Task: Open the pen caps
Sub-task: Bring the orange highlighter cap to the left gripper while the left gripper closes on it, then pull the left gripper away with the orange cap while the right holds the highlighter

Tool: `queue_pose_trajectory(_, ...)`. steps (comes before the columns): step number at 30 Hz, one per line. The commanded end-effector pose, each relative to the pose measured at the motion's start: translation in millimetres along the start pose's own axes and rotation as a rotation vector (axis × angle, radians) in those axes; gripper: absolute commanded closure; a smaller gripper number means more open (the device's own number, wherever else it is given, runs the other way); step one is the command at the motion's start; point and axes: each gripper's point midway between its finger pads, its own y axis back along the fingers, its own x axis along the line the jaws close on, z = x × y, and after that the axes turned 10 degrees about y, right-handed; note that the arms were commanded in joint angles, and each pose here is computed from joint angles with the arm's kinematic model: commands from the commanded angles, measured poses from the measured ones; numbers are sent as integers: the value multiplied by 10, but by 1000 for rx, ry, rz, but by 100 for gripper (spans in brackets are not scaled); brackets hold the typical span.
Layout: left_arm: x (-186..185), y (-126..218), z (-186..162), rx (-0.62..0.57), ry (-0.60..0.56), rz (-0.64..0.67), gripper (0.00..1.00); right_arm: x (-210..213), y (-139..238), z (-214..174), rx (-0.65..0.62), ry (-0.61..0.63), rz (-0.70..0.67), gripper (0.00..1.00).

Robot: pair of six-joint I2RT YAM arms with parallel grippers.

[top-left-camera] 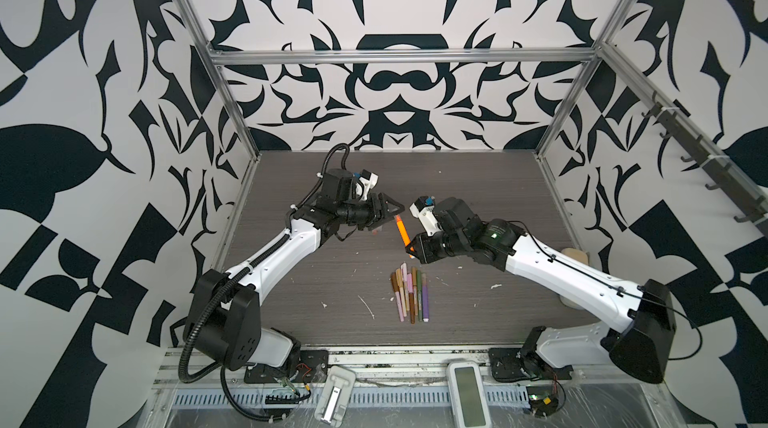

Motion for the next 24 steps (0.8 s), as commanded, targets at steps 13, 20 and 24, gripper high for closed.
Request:
queue_pose_trajectory(13, -106, -18, -43, 31, -37, -29, 69, 119, 95, 182, -63, 19, 37, 100)
queue_pose_trajectory(20, -110, -56, -79, 45, -37, -28, 67, 135, 99, 196, -73, 14, 47, 100)
queue_pose_trajectory(24, -120, -68, -94, 51, -42, -29, 76, 130, 89, 187, -69, 12, 46, 100)
